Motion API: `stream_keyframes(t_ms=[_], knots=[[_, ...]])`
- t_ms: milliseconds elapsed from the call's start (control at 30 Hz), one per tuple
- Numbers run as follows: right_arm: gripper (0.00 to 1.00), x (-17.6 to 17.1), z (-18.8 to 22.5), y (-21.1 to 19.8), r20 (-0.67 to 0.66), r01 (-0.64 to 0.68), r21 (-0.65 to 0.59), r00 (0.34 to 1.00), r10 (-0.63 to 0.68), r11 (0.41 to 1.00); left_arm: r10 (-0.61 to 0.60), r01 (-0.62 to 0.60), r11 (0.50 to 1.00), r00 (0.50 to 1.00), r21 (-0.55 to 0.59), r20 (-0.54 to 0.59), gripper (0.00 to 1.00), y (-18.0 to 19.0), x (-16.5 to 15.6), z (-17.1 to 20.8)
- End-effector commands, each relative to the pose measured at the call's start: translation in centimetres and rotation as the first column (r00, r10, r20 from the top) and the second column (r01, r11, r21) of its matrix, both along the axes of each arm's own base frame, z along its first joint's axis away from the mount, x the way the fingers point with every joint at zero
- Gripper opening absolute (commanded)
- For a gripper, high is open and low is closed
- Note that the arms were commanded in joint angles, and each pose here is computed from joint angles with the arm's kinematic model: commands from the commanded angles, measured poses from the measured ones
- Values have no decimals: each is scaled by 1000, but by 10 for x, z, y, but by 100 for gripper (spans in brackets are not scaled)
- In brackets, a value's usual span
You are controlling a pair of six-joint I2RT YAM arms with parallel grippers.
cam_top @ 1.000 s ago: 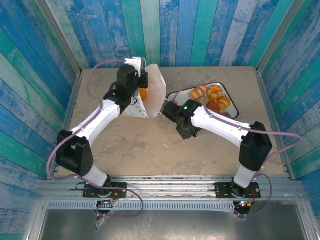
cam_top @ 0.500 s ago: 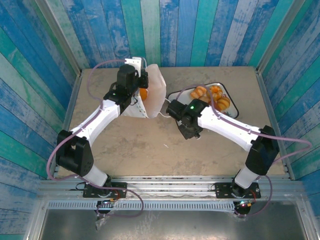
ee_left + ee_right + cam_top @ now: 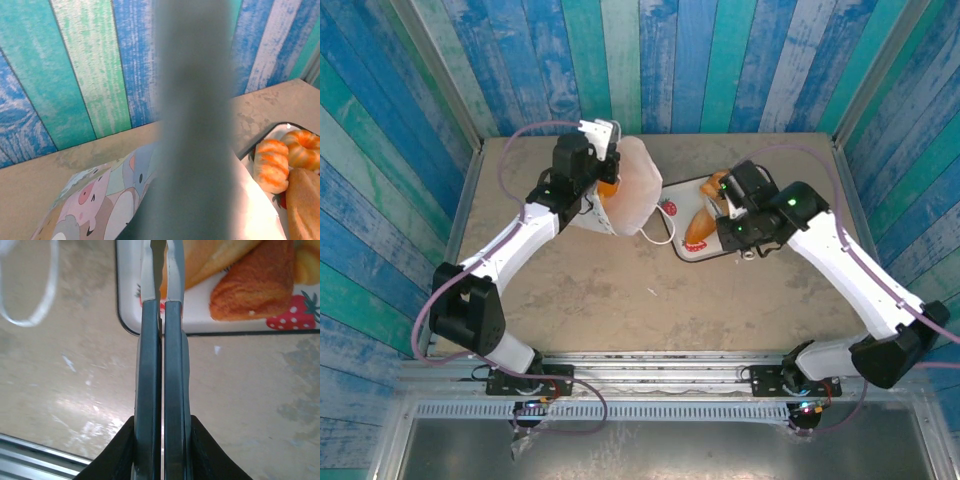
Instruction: Take the fake bread out of the paper bag
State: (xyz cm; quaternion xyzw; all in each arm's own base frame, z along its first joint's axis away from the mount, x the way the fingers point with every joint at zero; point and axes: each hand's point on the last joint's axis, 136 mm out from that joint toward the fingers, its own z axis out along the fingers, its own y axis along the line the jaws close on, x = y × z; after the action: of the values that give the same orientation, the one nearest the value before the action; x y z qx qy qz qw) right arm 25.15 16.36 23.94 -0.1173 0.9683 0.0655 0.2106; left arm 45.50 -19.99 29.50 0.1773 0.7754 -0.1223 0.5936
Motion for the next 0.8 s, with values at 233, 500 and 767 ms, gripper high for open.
stream_keyframes(t_ms=[233,500,767], knots=[[25,-2,33,67,12,-150,341,988,155,928,-158,153,987,981,47,117,0,-19,-15,15],[25,0,20,109,-21,-230,367,966,256,901,-182,179,983,979,40,92,0,-22,-20,8],[26,35,-1,132,17,-225,247,973,228,942,-214,213,977,973,23,88,0,-25,-29,11]])
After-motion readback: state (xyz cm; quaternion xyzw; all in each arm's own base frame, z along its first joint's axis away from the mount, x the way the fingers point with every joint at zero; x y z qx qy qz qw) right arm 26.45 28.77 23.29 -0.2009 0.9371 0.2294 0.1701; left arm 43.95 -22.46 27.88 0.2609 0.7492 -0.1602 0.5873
